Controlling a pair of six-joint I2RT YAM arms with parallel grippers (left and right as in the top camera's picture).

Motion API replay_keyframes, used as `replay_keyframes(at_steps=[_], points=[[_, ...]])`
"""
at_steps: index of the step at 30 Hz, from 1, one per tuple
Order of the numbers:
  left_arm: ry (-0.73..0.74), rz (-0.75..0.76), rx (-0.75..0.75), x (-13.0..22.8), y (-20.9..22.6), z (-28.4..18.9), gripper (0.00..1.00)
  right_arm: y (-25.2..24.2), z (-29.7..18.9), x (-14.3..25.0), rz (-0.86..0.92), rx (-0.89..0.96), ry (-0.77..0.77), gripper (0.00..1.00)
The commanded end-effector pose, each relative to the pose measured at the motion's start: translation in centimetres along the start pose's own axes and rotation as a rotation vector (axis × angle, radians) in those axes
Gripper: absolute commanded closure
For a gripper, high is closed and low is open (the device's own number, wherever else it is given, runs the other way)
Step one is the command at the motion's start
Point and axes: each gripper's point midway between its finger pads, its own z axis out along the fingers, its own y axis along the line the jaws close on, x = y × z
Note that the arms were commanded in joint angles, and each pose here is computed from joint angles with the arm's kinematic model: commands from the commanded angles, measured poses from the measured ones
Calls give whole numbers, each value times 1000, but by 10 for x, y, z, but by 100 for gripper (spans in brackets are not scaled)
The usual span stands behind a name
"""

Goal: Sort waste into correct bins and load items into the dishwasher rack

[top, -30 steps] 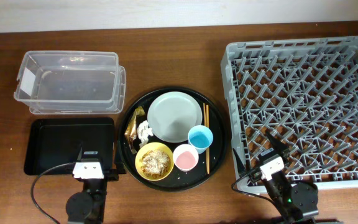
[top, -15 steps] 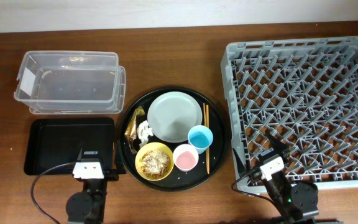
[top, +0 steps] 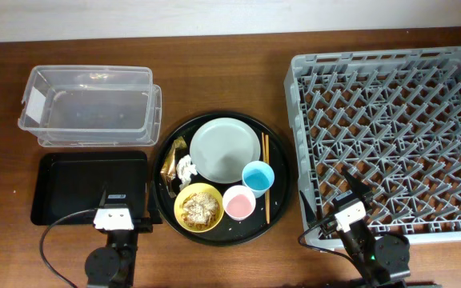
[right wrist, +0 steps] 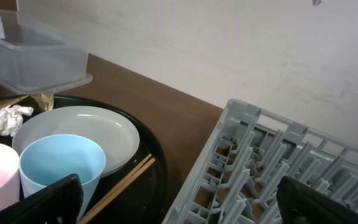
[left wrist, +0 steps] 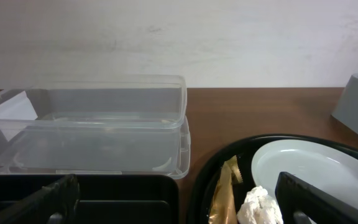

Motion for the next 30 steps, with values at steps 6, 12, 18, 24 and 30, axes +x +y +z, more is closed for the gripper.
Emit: replay_keyframes(at_steps=[6, 12, 18, 24, 30], points=[[-1, 12, 4, 1, 0, 0, 0, 1, 0, 3, 16, -4, 3, 2], [-1, 12, 4, 1, 0, 0, 0, 1, 0, 3, 16, -4, 3, 2], [-1, 12, 4, 1, 0, 0, 0, 1, 0, 3, 16, -4, 3, 2], [-12, 11, 3, -2, 0, 0, 0, 1, 0, 3, 16, -4, 3, 2], [0, 12, 10, 1, -2, 0, 0, 1, 0, 2, 15, -4, -1, 2]])
